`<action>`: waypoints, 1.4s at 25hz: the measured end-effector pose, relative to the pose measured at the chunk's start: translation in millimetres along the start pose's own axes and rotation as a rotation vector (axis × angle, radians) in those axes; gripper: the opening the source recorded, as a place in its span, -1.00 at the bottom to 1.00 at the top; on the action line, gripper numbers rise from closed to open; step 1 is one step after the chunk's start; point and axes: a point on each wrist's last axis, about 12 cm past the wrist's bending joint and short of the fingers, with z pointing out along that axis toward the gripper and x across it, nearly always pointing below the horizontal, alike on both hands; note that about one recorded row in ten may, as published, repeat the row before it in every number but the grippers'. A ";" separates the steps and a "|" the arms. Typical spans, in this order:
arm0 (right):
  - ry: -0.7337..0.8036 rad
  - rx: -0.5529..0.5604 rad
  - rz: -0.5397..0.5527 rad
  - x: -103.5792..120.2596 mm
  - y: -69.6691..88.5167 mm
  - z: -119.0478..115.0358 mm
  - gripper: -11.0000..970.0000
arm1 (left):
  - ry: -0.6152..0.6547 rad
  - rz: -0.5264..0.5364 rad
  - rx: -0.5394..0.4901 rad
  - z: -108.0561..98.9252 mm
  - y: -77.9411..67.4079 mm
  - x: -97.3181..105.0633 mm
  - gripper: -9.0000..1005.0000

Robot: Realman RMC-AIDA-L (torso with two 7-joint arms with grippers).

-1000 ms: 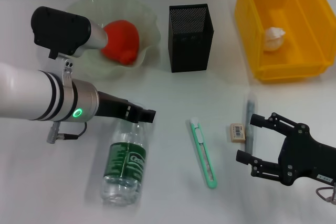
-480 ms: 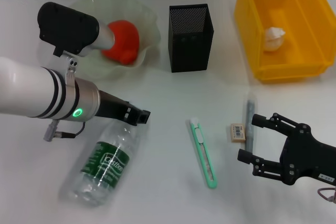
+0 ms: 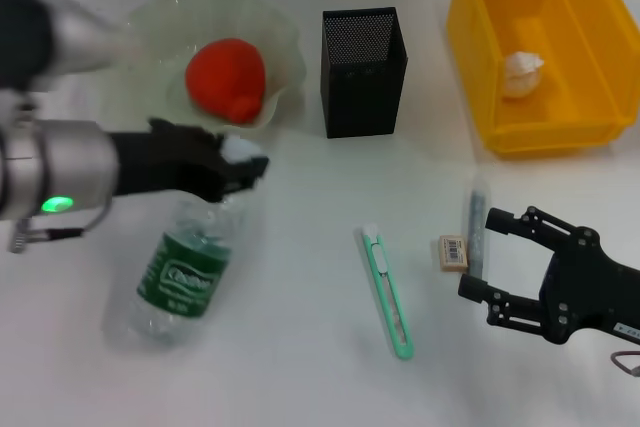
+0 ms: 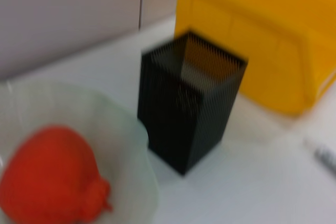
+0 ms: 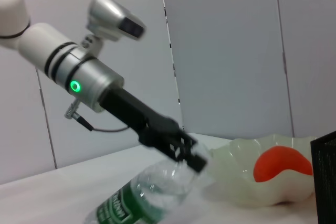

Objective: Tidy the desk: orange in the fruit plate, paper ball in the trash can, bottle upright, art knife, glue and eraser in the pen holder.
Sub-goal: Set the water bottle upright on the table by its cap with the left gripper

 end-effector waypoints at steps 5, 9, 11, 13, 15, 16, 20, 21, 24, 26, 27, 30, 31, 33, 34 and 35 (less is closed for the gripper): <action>-0.001 -0.004 0.004 -1.9 -1.4 1.1 0.74 | -0.161 0.019 0.038 -24.6 23.5 23.5 -0.07; -0.001 -0.007 0.006 -4.0 -2.9 2.0 0.74 | -0.295 0.019 0.053 -39.2 37.9 45.8 -0.07; -0.001 -0.008 0.006 -4.1 -3.0 2.2 0.74 | -0.311 0.018 0.057 -41.5 40.1 49.7 -0.08; -0.001 -0.008 0.007 -4.2 -3.1 2.3 0.74 | -0.334 0.023 0.058 -46.0 44.5 55.6 -0.09; -0.001 -0.010 0.008 -4.3 -2.9 2.4 0.74 | -0.334 0.023 0.058 -46.0 44.5 55.6 -0.09; -0.002 -0.012 0.011 -4.8 -3.1 2.7 0.74 | -0.391 0.044 0.052 -52.9 48.6 61.2 -0.09; -0.003 -0.016 0.014 -6.9 -4.3 3.3 0.74 | -0.430 0.056 0.053 -55.2 49.9 65.9 -0.10; -0.003 -0.016 0.014 -7.0 -4.3 3.4 0.74 | -0.434 0.057 0.055 -54.8 50.8 67.0 -0.10; -0.007 -0.022 0.014 -7.5 -3.6 3.4 0.74 | -0.438 0.056 0.064 -52.1 52.2 68.6 -0.10; -0.008 -0.023 0.014 -7.6 -3.5 3.3 0.74 | -0.439 0.059 0.065 -51.8 52.1 68.6 -0.10; -0.008 -0.023 0.014 -7.6 -3.5 3.3 0.74 | -0.440 0.063 0.067 -51.6 52.0 68.5 -0.10; -0.009 -0.022 0.014 -7.6 -3.6 3.2 0.74 | -0.444 0.074 0.068 -51.8 51.8 68.2 -0.10; -0.009 -0.022 0.014 -7.7 -3.6 3.2 0.74 | -0.445 0.076 0.069 -51.8 51.6 68.0 -0.10; -0.009 -0.022 0.014 -7.7 -3.6 3.2 0.74 | -0.446 0.079 0.076 -51.4 50.8 67.4 -0.10; -0.009 -0.022 0.014 -7.6 -3.6 3.2 0.74 | -0.448 0.082 0.085 -50.9 49.8 66.5 -0.10; -0.009 -0.022 0.014 -7.6 -3.6 3.2 0.74 | -0.448 0.082 0.085 -50.9 49.8 66.5 -0.10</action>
